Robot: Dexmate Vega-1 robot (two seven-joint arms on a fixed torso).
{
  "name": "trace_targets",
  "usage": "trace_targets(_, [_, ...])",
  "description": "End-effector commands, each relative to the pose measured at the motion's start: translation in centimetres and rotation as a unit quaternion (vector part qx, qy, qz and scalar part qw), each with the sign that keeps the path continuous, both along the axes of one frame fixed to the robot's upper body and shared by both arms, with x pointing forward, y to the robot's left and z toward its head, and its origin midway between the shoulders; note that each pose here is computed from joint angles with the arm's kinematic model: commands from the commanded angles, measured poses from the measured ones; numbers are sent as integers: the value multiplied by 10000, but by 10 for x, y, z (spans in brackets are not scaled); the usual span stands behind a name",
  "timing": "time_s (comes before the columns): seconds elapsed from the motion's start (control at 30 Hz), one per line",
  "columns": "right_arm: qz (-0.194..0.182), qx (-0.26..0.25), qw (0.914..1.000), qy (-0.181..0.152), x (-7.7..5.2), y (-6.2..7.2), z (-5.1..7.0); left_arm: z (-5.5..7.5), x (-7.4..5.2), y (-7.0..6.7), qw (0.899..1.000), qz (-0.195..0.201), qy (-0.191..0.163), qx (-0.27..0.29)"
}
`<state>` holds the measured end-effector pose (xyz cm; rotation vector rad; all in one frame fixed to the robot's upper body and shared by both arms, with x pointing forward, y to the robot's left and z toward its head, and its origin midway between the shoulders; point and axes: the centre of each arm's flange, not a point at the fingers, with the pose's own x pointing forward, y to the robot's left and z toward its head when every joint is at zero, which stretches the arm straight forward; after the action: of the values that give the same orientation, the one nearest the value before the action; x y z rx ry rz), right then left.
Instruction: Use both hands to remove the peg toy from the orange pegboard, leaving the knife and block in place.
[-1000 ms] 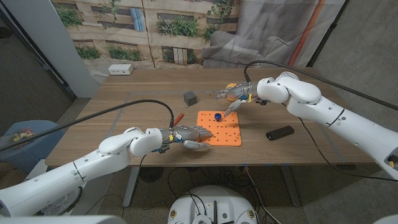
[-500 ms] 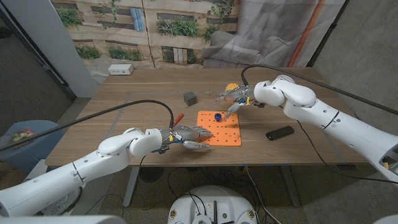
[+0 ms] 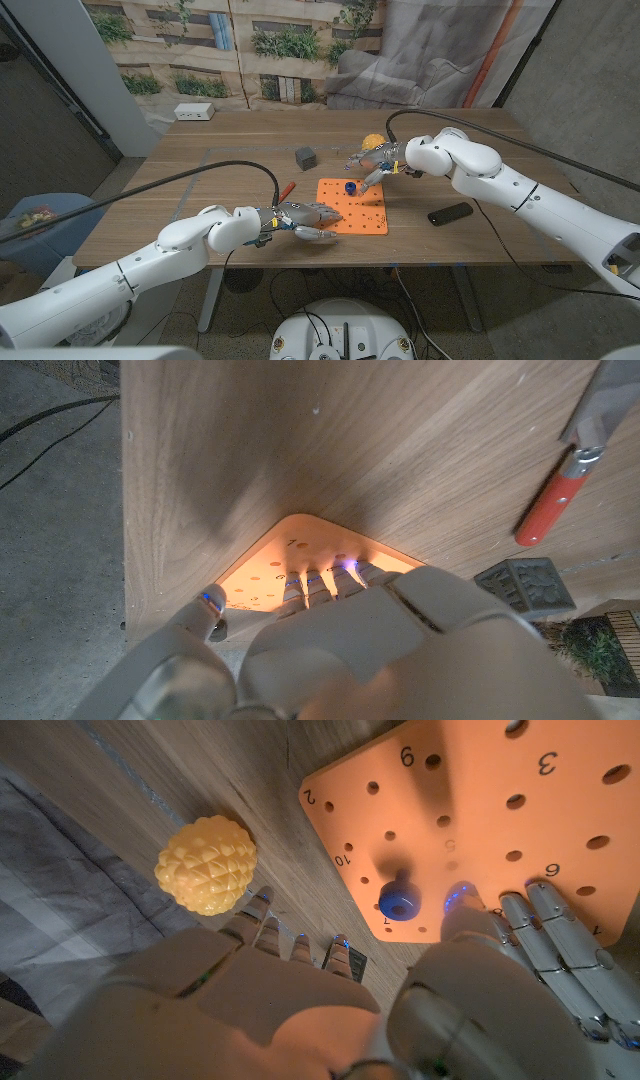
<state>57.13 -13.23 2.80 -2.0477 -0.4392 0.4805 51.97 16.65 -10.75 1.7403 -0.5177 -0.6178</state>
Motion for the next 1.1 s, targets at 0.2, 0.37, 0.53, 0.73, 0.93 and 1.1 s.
trace_targets(0.2, [60,145,9999,70,12,2,-14,-4,-3,0,10000,29,31,-9])
trace_targets(0.37, [33,195,9997,110,14,1,-15,-5,-2,-1,10000,25,54,2])
trace_targets(0.53, [71,285,9996,21,15,2,-15,-4,-3,-1,10000,42,71,10])
trace_targets(0.73, [76,380,9992,8,17,4,-14,-4,-1,-1,9999,40,112,-8])
trace_targets(0.93, [106,388,9991,-102,18,5,-13,-3,1,-1,9999,54,134,-24])
trace_targets(1.1, [159,443,9987,-198,18,5,-13,-3,1,-1,9998,64,162,-18])
